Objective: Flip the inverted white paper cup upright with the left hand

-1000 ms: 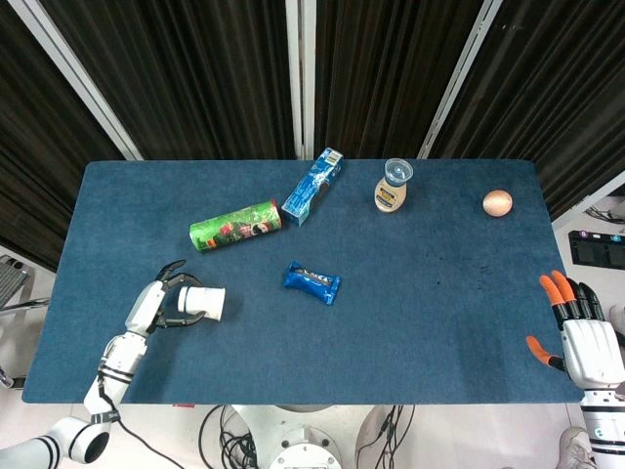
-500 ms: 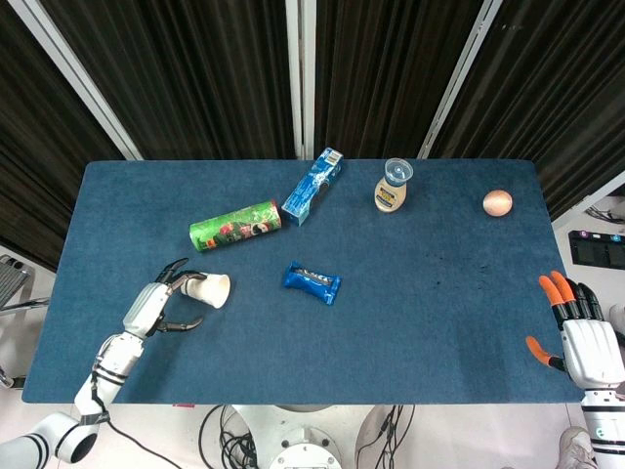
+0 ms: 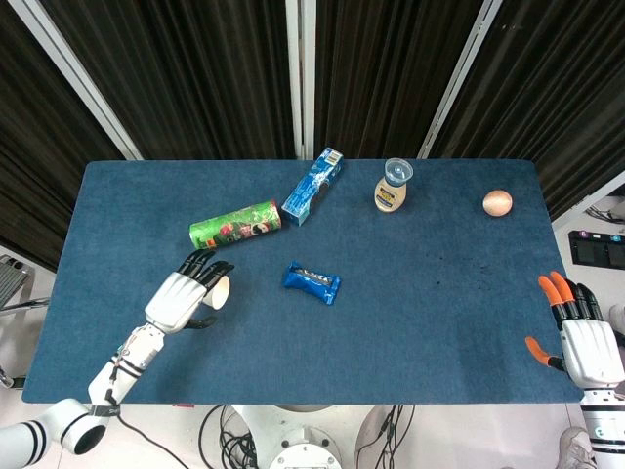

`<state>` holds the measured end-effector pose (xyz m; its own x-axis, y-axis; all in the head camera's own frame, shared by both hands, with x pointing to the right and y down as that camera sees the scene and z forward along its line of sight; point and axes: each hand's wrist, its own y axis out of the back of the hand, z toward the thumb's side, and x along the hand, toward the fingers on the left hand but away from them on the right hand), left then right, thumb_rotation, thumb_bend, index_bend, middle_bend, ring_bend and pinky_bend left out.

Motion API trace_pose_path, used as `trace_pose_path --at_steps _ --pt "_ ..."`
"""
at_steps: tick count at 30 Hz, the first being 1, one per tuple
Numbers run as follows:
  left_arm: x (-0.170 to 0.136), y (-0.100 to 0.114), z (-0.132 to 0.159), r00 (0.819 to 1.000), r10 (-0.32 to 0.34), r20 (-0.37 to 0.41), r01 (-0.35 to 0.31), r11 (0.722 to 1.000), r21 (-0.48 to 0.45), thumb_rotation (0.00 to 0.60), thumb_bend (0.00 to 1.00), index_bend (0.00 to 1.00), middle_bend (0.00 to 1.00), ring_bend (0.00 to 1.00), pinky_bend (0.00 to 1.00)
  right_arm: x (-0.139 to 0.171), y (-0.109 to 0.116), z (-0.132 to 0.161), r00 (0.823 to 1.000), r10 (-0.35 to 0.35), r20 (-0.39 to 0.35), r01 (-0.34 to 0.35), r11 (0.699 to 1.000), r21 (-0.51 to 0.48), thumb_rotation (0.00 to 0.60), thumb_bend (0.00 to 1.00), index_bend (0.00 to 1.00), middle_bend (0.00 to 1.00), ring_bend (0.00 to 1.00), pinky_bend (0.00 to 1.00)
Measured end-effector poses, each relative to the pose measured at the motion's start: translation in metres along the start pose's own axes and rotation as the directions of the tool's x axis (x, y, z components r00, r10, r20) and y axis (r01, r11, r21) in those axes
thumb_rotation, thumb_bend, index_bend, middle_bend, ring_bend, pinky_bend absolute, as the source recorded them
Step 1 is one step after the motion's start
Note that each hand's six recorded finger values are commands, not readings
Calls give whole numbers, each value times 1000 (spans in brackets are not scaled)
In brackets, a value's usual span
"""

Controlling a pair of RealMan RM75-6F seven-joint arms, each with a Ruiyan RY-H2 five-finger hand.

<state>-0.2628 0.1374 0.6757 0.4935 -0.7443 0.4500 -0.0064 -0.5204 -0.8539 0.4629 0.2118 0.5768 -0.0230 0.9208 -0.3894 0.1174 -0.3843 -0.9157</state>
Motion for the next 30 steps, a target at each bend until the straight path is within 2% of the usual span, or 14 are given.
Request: trace_pose_path --at_steps 3,6,10,18,24,26,30 --pt "6 -6 1 998 -63 -15 64 997 46 600 151 147 142 0 0 0 1 -3 1000 -1 7 1 1000 -2 600 176 0 0 0 0" --pt "10 -6 2 996 -83 -22 85 988 128 600 151 153 163 0 0 -1 -1 -5 1000 6 12 -6 1000 -3 600 176 0 0 0 0" --pt "15 -6 4 996 -91 -25 95 970 222 600 152 163 206 0 0 -2 -3 -5 1000 14 12 -14 1000 -3 600 176 0 0 0 0" --pt "20 -7 4 995 -89 -34 96 933 348 600 154 279 333 0 0 -2 -3 -5 1000 15 14 -15 1000 -2 600 176 0 0 0 0" --pt "21 -6 3 996 -72 -43 83 934 347 600 157 337 397 20 0 -2 -2 -5 1000 16 14 -16 1000 -1 600 176 0 0 0 0" --pt "21 -4 4 997 -61 -39 70 942 328 600 158 343 406 33 0 -2 -2 -6 1000 17 15 -17 1000 -2 600 176 0 0 0 0" --pt "21 5 7 1000 -11 -29 17 973 230 600 158 344 413 42 0 -2 -3 -6 1000 18 15 -18 1000 0 600 176 0 0 0 0"
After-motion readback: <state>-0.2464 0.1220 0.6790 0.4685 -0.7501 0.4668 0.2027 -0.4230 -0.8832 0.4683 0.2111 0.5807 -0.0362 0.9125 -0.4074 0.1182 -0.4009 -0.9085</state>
